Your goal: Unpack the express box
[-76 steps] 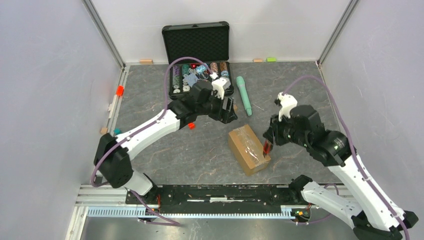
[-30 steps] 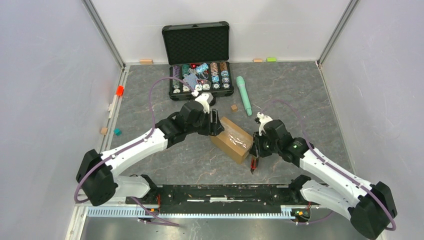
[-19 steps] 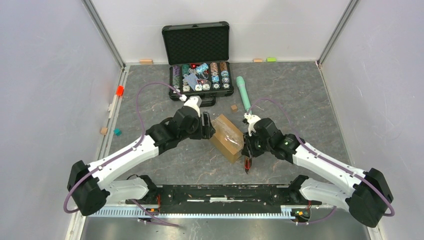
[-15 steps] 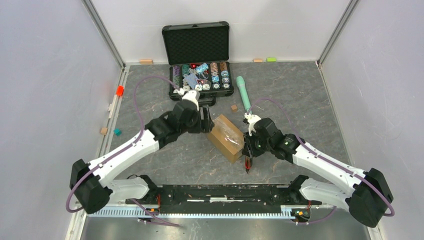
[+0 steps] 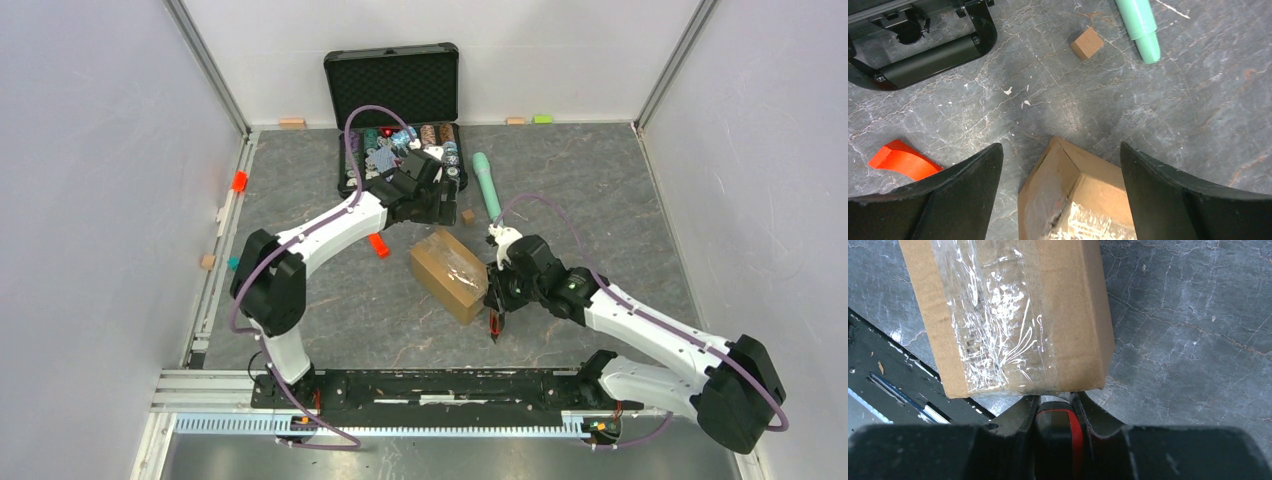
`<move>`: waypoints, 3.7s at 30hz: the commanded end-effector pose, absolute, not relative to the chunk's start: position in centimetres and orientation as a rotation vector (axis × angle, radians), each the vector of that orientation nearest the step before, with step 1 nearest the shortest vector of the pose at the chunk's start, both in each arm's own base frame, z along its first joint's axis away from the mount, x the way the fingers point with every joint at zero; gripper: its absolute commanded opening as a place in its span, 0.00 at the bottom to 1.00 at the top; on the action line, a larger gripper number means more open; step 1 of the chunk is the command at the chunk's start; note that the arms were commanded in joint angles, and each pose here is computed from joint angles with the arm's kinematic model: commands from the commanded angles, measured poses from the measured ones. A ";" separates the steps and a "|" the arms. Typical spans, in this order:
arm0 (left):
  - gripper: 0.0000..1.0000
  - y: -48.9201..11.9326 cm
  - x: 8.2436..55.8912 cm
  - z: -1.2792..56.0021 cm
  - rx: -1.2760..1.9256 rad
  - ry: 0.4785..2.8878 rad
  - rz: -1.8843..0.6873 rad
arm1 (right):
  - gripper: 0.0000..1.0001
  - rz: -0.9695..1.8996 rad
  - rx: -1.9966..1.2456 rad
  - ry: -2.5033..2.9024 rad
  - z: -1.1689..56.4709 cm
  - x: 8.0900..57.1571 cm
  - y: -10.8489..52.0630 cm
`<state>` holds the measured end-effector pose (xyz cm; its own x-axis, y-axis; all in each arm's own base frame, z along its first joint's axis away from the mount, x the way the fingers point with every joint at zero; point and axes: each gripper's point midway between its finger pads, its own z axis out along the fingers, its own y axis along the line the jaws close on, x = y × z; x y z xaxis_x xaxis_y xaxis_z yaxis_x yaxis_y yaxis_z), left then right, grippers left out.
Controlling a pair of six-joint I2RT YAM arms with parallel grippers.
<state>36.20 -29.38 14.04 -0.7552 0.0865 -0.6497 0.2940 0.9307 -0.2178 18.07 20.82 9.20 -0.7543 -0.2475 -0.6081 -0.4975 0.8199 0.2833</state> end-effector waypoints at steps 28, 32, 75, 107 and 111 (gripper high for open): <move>0.93 -22.7 27.5 18.7 0.232 2.421 -0.348 | 0.00 0.399 -0.701 2.294 14.9 18.1 19.6; 0.89 -19.7 25.2 18.7 0.177 2.435 -0.299 | 0.00 0.373 -0.688 2.244 17.7 18.8 19.3; 0.59 -20.5 19.9 12.9 0.210 2.502 -0.594 | 0.00 0.457 -0.782 1.803 23.9 20.7 26.1; 0.61 -18.9 18.9 10.7 0.038 2.563 -0.602 | 0.00 0.808 -0.768 1.495 29.1 21.0 35.6; 0.61 -18.7 18.7 10.6 0.029 2.565 -0.601 | 0.00 0.823 -0.756 1.464 28.8 20.9 35.8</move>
